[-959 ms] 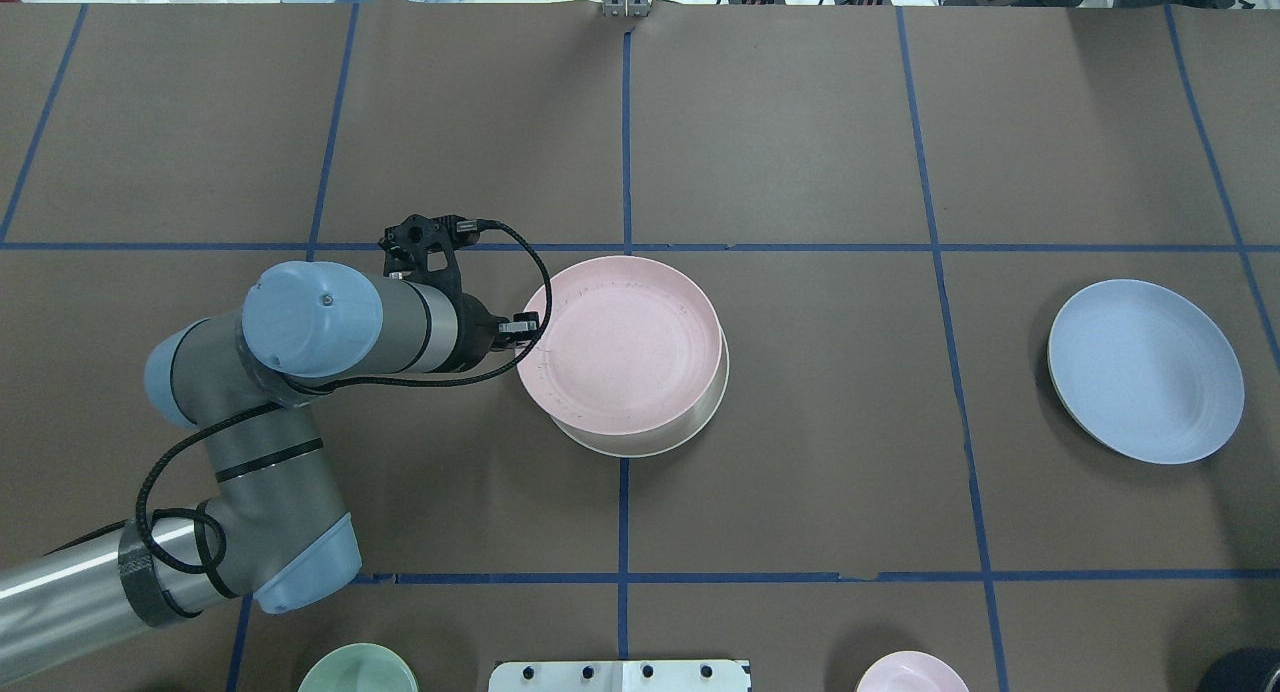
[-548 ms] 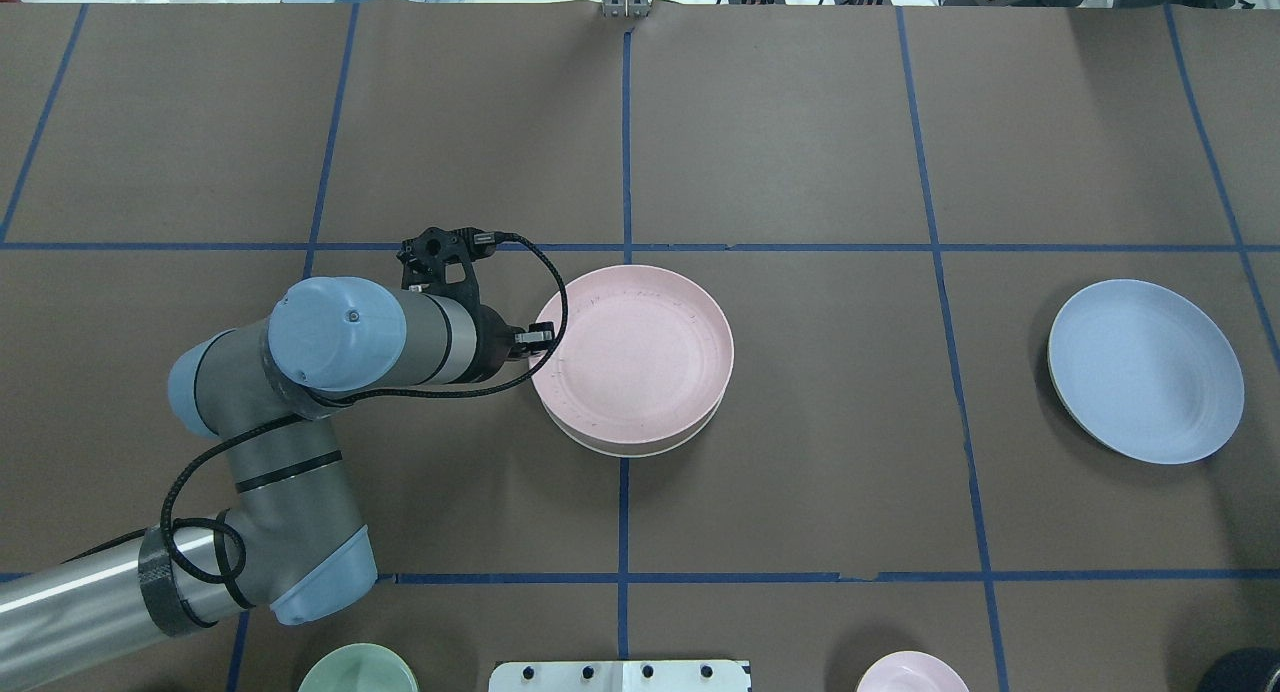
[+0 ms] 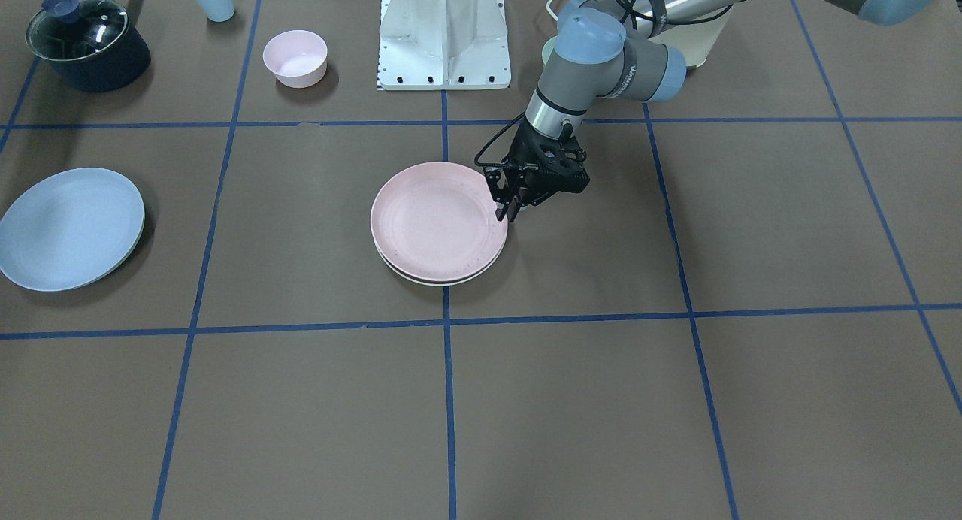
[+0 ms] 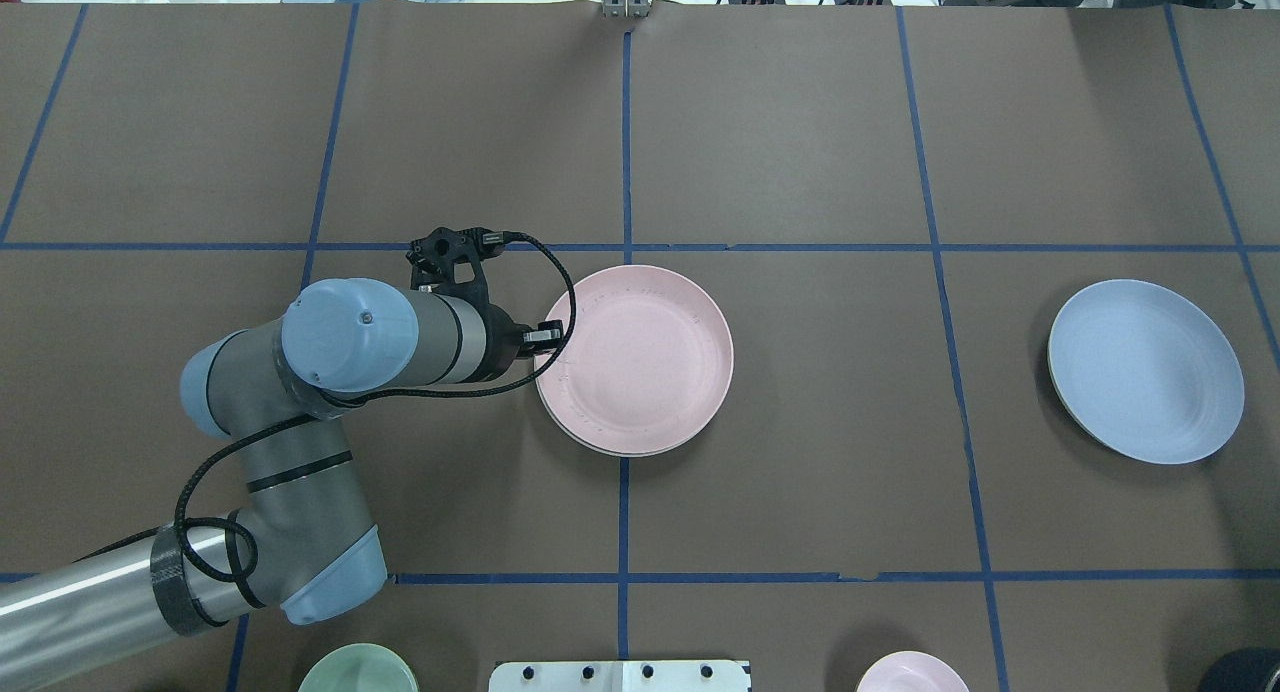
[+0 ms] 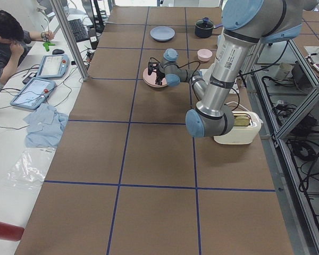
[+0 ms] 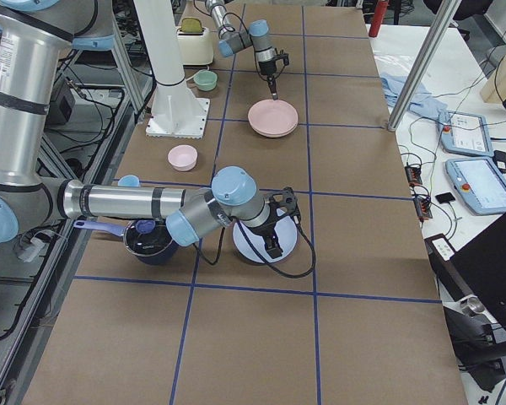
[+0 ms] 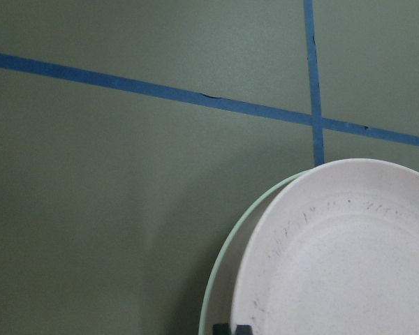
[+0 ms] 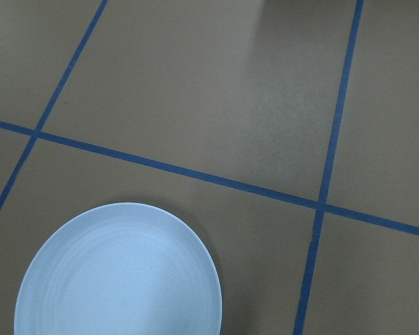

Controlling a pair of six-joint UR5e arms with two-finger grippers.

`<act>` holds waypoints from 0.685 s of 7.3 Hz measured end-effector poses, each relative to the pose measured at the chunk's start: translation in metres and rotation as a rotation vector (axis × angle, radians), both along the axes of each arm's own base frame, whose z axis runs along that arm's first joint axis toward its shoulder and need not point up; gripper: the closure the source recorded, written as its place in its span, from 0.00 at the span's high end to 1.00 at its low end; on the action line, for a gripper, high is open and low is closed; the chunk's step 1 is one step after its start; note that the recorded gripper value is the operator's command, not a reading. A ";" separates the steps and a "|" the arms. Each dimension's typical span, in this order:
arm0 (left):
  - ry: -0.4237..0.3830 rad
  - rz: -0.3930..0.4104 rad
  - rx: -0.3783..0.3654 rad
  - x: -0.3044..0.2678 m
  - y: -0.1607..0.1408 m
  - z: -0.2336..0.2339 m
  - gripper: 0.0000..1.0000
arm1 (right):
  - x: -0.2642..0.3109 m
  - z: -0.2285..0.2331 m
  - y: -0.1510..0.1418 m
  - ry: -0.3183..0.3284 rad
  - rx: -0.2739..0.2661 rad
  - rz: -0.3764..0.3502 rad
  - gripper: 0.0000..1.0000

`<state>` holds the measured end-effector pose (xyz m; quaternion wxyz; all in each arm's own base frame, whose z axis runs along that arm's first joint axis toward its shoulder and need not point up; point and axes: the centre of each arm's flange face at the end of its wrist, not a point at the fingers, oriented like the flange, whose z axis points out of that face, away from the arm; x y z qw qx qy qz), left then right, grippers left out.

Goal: Stack three plates with pink and blue
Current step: 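Carry the pink plate with the left gripper onto the cream plate, then open the left gripper and withdraw it away from the plates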

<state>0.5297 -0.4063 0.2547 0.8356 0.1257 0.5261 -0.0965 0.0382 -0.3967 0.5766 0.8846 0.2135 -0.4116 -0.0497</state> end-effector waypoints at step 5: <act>-0.092 0.104 0.219 -0.108 0.000 -0.016 1.00 | -0.009 0.011 0.010 -0.016 -0.082 0.015 1.00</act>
